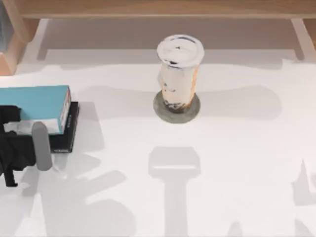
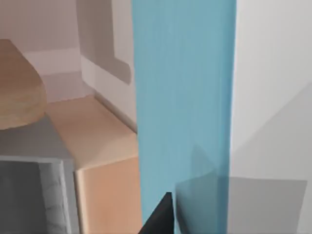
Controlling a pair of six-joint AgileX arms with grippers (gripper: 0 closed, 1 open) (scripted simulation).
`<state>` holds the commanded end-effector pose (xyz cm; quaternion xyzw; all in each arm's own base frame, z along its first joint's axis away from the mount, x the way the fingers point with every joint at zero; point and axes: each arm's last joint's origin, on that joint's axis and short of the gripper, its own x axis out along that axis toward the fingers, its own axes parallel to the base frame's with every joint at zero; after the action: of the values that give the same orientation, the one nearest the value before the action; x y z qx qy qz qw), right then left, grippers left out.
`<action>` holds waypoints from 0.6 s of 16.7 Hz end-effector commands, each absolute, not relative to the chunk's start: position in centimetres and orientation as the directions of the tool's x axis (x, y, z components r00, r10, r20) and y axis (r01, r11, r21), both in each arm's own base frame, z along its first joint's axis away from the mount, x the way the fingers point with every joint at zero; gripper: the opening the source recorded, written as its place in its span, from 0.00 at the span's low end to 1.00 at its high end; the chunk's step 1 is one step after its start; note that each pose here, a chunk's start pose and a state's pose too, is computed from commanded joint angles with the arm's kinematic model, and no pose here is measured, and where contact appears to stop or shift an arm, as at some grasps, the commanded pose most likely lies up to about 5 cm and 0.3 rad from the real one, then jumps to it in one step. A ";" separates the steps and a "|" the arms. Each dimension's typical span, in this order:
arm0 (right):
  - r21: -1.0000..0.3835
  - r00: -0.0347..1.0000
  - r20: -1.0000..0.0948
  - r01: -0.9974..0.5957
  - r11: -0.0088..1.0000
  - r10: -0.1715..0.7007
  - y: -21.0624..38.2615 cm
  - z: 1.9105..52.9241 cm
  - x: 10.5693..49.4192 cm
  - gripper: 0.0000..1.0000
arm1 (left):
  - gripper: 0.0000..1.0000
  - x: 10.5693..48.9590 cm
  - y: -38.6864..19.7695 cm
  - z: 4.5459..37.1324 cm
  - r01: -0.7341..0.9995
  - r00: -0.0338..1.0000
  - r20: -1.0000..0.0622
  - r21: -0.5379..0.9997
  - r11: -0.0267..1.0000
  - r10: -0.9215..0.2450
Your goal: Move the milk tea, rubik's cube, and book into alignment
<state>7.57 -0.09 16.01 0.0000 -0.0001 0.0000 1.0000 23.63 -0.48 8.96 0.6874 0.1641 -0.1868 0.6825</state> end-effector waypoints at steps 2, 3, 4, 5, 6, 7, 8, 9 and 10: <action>0.000 1.000 0.000 0.000 1.000 0.000 -0.1 16.0 7.6 1.00 | 0.00 23.7 -0.6 8.6 0.494 0.869 -0.494 0.870 -0.015 -0.032; 0.000 1.000 0.000 0.000 1.000 0.000 -0.1 16.0 7.6 1.00 | 0.00 23.7 -0.6 8.5 0.498 0.867 -0.498 0.867 -0.015 -0.033; 0.000 1.000 0.000 0.000 1.000 0.000 -0.1 16.0 7.6 1.00 | 0.00 23.7 -0.6 8.4 0.498 0.866 -0.499 0.867 -0.015 -0.033; 0.000 1.000 0.000 0.000 1.000 0.000 -0.1 16.0 7.6 1.00 | 0.00 23.7 -0.6 8.4 0.498 0.866 -0.499 0.867 -0.015 -0.033; 0.000 1.000 0.000 0.000 1.000 0.000 -0.1 16.0 7.6 1.00 | 0.00 23.7 -0.6 8.4 0.498 0.866 -0.499 0.867 -0.015 -0.033; 0.000 1.000 0.000 0.000 1.000 0.000 -0.1 16.0 7.6 1.00 | 0.08 23.7 -0.6 8.4 0.498 0.866 -0.499 0.867 -0.015 -0.033; 0.000 1.000 0.000 0.000 1.000 0.000 -0.1 16.0 7.6 1.00 | 0.15 23.7 -0.6 8.4 0.498 0.866 -0.499 0.867 -0.015 -0.033; 0.000 1.000 0.000 0.000 1.000 0.000 -0.1 16.0 7.6 1.00 | 0.23 23.7 -0.6 8.4 0.498 0.866 -0.499 0.867 -0.015 -0.033; 0.000 1.000 0.000 0.000 1.000 0.000 -0.1 16.0 7.6 1.00 | 0.30 23.7 -0.6 8.4 0.498 0.866 -0.499 0.867 -0.015 -0.033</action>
<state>7.57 -0.09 16.01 0.0000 -0.0001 0.0000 1.0000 23.73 -0.59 8.44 0.6850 0.1697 -0.1952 0.6811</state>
